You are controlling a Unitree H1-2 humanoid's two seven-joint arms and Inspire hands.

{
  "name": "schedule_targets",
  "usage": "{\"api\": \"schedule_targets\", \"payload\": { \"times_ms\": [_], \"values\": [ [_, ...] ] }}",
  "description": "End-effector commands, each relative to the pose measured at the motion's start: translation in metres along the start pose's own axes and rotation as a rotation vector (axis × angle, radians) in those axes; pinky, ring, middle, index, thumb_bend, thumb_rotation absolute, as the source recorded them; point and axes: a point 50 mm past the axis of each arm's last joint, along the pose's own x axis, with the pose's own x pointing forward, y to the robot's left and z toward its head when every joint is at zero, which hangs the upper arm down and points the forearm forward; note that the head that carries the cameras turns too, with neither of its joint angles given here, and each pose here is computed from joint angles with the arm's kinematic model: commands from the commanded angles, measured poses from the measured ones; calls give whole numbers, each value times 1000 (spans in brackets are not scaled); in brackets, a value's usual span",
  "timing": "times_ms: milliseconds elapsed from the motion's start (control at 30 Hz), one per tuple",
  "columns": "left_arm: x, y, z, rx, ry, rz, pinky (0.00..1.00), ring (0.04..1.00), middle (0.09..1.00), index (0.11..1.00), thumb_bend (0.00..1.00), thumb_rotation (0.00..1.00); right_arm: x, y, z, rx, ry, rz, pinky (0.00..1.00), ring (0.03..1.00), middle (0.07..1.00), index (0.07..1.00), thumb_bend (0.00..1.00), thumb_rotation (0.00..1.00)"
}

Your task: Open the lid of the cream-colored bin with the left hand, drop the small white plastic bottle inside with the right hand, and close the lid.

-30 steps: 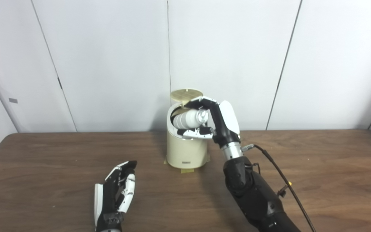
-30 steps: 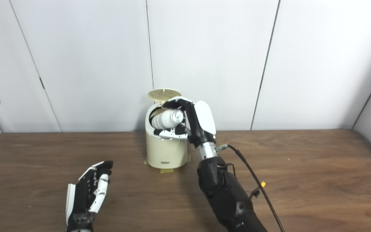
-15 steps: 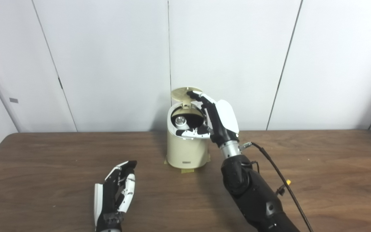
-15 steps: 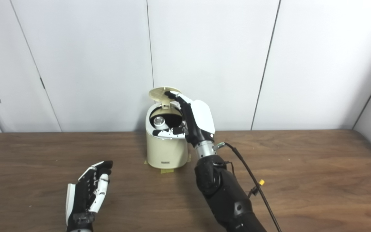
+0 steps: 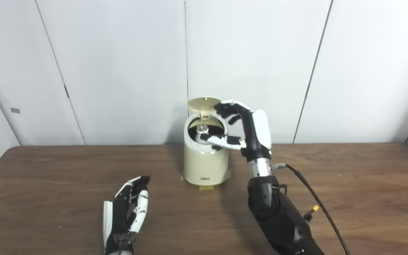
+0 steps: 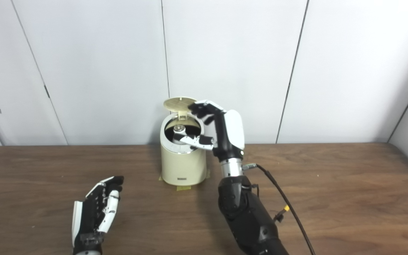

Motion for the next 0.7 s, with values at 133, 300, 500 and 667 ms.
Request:
{"api": "schedule_targets", "payload": {
  "times_ms": [133,300,500,667],
  "values": [
    [12,-2,18,-21,-107,14,666,731,740,712,203,629,8,-24,27,194,-100,-125,142,176,227,214,678,262],
    [13,0,18,-21,-112,18,669,732,739,711,203,622,-15,-50,25,241,-73,-188,244,295,340,463,508,164],
    [13,3,16,-15,-109,19,675,737,744,717,214,624,-54,-82,-14,185,23,-175,643,710,762,729,513,572],
    [14,6,15,-9,-115,25,663,728,733,708,206,624,-86,-108,-23,226,77,-128,695,708,701,722,470,792]
  ]
}}
